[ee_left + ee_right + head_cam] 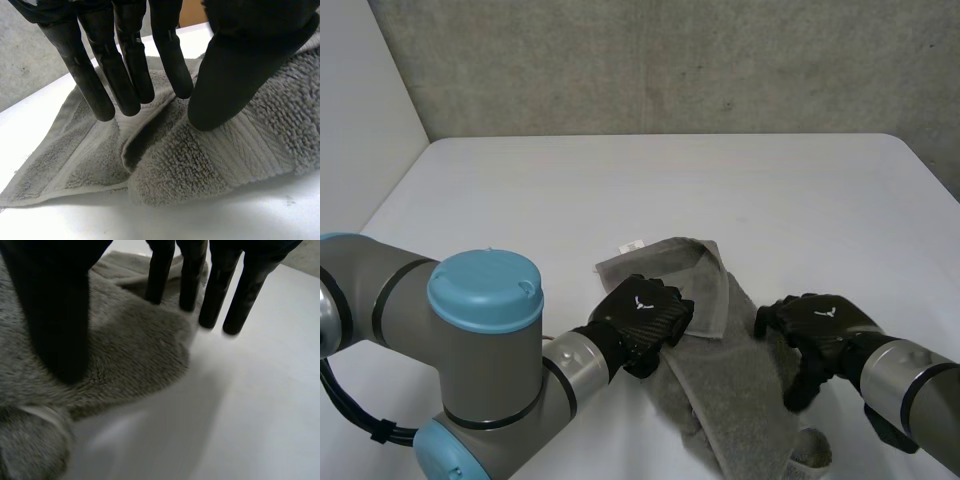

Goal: Fold the towel.

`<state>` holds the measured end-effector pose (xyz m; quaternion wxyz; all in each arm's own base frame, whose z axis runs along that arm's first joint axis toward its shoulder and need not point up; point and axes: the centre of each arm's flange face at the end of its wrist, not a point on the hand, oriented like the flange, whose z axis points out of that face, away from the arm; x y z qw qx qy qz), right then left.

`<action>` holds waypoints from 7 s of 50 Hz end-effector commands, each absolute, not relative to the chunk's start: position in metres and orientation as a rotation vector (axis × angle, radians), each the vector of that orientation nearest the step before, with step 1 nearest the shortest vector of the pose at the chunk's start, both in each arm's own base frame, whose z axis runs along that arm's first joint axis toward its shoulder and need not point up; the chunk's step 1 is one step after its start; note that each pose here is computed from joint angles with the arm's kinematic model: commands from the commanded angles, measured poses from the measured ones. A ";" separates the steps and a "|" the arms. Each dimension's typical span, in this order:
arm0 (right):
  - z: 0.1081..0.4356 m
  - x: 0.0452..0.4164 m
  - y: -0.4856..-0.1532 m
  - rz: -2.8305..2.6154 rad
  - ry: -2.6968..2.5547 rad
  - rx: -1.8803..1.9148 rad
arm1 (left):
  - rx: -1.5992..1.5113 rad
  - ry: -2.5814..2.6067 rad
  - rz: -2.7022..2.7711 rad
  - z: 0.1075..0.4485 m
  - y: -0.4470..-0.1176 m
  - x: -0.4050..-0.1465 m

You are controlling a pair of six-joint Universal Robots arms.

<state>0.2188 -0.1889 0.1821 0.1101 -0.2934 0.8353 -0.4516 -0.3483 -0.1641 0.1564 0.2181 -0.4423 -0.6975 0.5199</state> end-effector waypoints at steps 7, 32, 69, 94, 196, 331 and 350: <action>0.185 0.244 -0.239 -1.503 2.283 -0.776 | -0.877 -2.103 1.647 0.194 -0.180 -0.327; 0.209 0.298 -0.252 -1.601 2.217 -1.033 | -0.496 -2.214 1.485 0.206 -0.140 -0.300; 0.162 0.195 -0.239 -1.472 2.516 -0.687 | -0.797 -1.856 1.771 0.144 -0.237 -0.353; 0.162 0.191 -0.243 -1.473 2.518 -0.670 | -0.954 -1.846 1.525 0.115 -0.230 -0.373; 0.344 0.264 -0.327 -2.245 1.564 -0.339 | -0.387 -1.490 2.488 0.368 -0.316 -0.307; 0.360 0.284 -0.350 -2.787 1.314 -0.853 | -0.272 -1.584 2.468 0.364 -0.361 -0.268; 0.146 0.251 -0.300 -1.506 2.332 -1.176 | -0.803 -2.485 1.737 0.141 -0.275 -0.241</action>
